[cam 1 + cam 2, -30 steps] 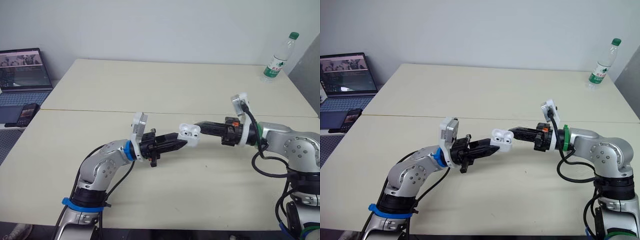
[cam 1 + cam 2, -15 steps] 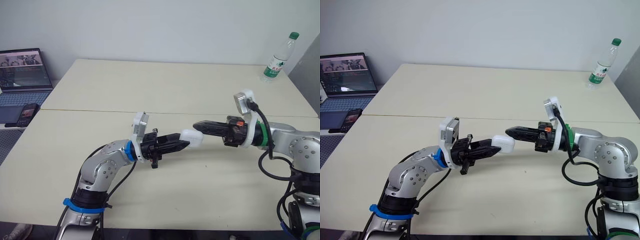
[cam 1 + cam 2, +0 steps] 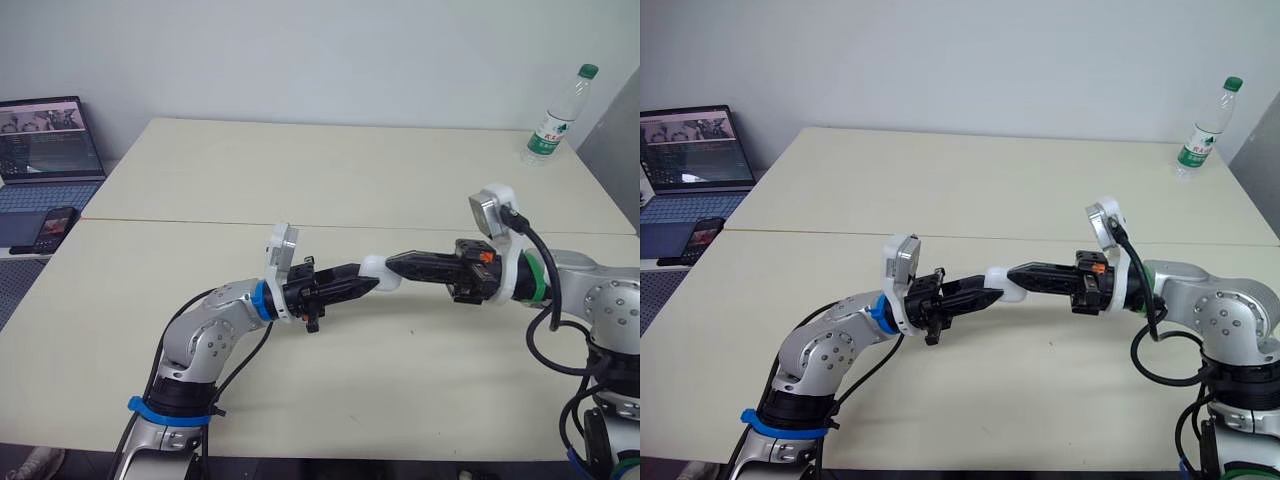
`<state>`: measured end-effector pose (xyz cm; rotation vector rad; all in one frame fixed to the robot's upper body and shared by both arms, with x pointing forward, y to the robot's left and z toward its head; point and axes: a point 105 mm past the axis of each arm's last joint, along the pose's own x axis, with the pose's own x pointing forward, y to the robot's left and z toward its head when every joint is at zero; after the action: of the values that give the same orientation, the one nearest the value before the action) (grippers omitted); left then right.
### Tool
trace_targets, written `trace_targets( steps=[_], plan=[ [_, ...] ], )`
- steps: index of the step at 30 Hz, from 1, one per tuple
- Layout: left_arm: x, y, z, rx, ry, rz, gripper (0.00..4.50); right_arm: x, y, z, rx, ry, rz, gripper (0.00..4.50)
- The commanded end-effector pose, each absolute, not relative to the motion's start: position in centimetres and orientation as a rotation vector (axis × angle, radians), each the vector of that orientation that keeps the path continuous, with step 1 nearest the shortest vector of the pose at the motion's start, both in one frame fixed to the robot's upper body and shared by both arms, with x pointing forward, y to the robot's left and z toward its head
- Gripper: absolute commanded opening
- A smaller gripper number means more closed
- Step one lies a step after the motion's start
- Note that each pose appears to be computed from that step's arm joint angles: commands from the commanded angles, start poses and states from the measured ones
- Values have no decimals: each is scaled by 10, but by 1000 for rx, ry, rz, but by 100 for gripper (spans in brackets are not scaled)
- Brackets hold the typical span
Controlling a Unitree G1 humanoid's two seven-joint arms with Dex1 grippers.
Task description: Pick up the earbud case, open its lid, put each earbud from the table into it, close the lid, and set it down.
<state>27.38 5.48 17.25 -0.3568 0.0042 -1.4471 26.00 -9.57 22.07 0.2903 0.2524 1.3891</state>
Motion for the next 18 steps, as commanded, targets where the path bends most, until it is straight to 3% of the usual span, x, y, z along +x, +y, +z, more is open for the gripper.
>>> trace_targets(
  steps=[1,5,9,13,18],
  plan=[
    [286,48,163,-296,31,-1357,80,274,-108,230,253,147,1259,2],
    [300,34,137,-207,146,-1251,80,301,-133,212,178,105,983,2],
    [305,18,105,-72,307,-1185,80,307,-151,188,-46,18,761,2],
    [309,8,98,-27,348,-1176,80,290,-150,172,-168,-64,740,2],
    [320,-2,96,-66,394,-1172,80,242,-146,130,-223,31,836,2]
  ],
)
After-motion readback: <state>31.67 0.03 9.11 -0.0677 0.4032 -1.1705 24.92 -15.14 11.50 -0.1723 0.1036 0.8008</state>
